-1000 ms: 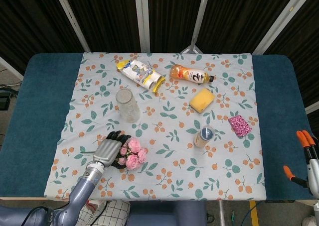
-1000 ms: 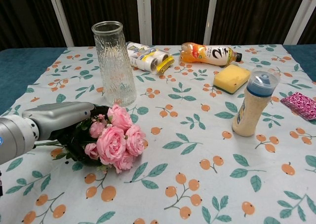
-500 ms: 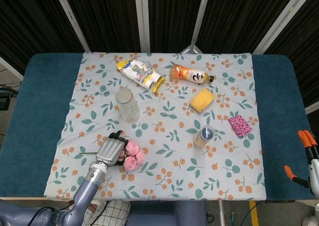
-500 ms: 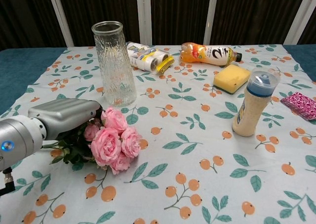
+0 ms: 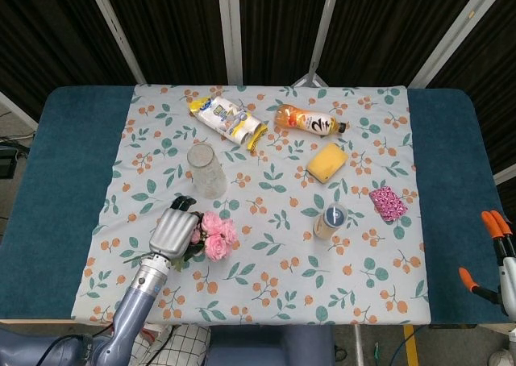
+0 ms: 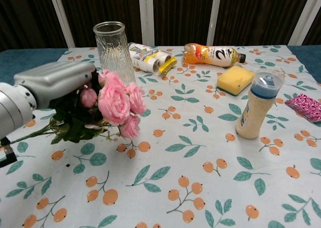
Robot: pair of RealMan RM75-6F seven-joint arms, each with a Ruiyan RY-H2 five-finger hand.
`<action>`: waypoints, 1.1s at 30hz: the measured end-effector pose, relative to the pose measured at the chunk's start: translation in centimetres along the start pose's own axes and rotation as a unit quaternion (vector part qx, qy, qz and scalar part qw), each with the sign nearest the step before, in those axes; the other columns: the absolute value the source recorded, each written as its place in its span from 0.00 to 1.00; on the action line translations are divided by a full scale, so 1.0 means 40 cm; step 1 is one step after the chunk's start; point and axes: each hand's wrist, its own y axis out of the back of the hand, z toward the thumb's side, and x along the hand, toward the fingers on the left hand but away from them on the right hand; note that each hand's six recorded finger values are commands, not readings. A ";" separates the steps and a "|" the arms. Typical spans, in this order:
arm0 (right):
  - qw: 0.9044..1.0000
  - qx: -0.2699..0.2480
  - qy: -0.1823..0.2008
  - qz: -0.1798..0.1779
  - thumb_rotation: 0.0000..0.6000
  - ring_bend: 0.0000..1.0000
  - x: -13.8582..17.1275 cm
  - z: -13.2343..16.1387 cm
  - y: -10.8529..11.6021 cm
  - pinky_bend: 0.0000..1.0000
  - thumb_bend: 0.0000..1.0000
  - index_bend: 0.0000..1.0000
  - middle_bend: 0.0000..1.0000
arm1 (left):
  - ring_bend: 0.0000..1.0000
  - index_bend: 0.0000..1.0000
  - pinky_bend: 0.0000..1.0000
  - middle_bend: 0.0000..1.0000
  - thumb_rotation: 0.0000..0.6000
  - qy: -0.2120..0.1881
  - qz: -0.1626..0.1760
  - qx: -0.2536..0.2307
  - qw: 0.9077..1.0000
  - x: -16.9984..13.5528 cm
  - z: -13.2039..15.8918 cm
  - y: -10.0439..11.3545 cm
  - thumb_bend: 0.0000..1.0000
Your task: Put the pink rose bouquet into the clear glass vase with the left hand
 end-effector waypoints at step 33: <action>0.999 0.000 -0.043 -0.028 1.00 0.00 -0.037 -0.066 0.000 0.00 0.31 0.09 0.07 | 0.21 0.67 0.17 0.58 1.00 -0.154 0.247 -0.323 0.900 0.225 0.002 0.614 0.52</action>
